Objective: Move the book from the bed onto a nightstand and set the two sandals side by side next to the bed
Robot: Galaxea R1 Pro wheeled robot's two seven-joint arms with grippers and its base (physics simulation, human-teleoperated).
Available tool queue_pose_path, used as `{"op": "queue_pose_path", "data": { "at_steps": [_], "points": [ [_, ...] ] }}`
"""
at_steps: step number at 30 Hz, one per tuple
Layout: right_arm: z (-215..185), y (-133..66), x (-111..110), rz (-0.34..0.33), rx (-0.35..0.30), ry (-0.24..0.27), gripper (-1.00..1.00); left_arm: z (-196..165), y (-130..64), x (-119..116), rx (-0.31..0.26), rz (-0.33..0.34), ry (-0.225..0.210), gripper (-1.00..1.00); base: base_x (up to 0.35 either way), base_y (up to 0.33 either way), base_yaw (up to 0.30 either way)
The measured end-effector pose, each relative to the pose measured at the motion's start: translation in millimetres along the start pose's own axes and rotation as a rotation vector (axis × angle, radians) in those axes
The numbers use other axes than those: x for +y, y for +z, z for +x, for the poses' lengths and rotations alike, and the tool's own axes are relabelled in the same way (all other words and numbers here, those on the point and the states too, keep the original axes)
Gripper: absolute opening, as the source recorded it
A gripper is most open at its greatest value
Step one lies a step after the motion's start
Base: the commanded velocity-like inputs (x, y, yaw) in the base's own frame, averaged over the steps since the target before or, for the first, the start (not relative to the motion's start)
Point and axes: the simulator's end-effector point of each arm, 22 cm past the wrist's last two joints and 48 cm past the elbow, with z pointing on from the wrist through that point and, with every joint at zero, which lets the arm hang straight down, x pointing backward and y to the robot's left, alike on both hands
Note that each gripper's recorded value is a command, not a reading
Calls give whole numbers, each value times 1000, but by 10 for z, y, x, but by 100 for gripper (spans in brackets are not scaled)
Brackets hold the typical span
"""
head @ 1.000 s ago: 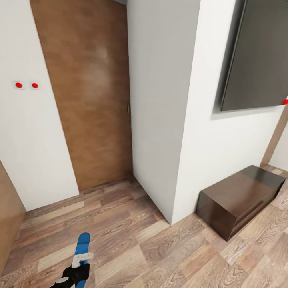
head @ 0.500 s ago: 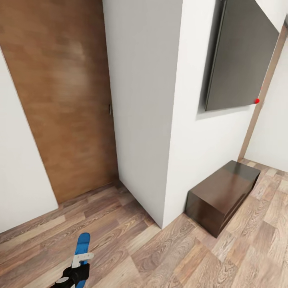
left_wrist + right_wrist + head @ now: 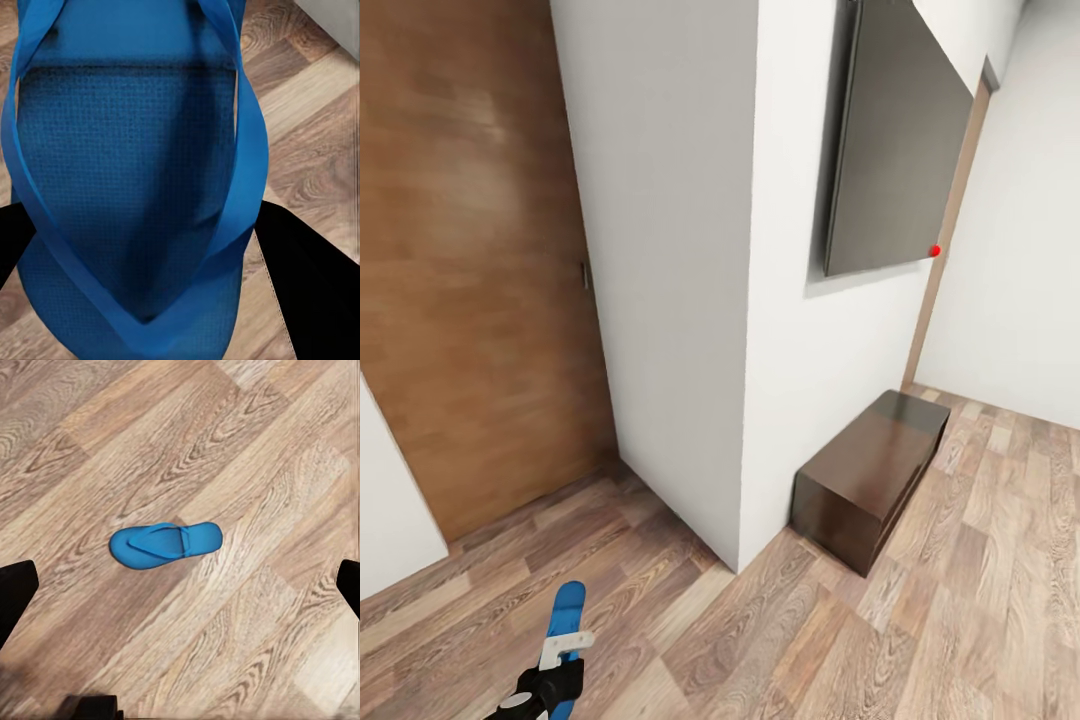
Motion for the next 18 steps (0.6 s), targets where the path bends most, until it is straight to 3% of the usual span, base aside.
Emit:
{"op": "queue_pose_path", "data": {
  "at_steps": [14, 18],
  "points": [
    [0, 0, 6, -1, 0, -1, 100, 128, -23, 10, 15, 0, 3, -100, 31, 219, -289],
    [0, 0, 7, -1, 0, -1, 100, 130, -24, 12, 15, -1, 3, -100, 123, 273, -140]
  ]
}}
